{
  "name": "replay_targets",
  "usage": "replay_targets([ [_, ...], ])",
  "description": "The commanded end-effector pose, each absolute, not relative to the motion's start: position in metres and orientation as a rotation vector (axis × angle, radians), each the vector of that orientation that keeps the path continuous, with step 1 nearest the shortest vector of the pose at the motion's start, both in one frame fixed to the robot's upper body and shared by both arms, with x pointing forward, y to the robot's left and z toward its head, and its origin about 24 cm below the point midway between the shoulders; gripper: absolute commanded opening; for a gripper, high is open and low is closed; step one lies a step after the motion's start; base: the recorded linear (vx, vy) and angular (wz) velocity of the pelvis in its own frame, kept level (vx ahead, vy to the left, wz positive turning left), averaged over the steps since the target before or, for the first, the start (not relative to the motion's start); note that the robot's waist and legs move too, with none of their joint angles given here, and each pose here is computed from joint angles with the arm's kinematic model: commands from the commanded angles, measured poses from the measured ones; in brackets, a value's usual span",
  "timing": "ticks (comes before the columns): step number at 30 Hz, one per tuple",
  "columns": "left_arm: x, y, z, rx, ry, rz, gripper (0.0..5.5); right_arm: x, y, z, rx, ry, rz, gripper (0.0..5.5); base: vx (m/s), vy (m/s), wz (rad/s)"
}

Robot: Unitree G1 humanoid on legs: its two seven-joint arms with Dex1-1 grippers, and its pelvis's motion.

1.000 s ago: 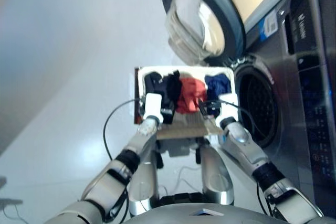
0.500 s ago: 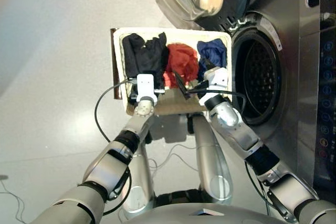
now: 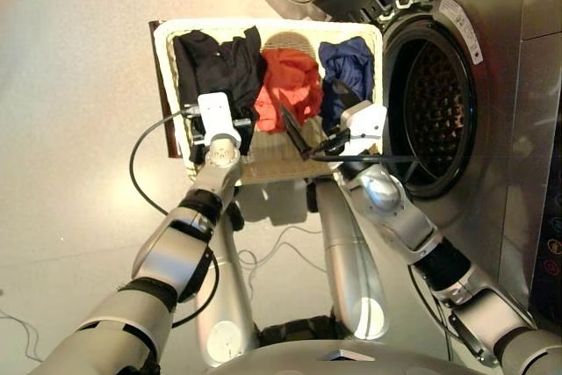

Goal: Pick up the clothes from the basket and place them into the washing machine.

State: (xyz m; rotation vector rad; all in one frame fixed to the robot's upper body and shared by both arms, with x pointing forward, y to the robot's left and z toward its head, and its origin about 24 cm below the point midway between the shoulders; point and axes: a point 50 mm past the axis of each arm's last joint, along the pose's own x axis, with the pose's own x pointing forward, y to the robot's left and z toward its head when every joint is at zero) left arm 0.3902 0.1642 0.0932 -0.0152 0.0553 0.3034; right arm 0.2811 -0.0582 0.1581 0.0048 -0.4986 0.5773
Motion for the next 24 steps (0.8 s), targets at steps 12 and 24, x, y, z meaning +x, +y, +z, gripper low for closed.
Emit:
replay_targets([
  [12, 0.407, 0.184, 0.153, -0.063, -0.126, 0.377, 5.50, 0.252, -0.056, 0.198, 0.077, -0.719, 0.698, 5.50, 0.000, 0.000, 0.000],
  [24, 0.407, 0.175, 0.150, -0.065, -0.121, 0.316, 0.00, 0.253, -0.061, 0.194, 0.055, -0.702, 0.701, 5.50, 0.012, 0.010, -0.004],
])
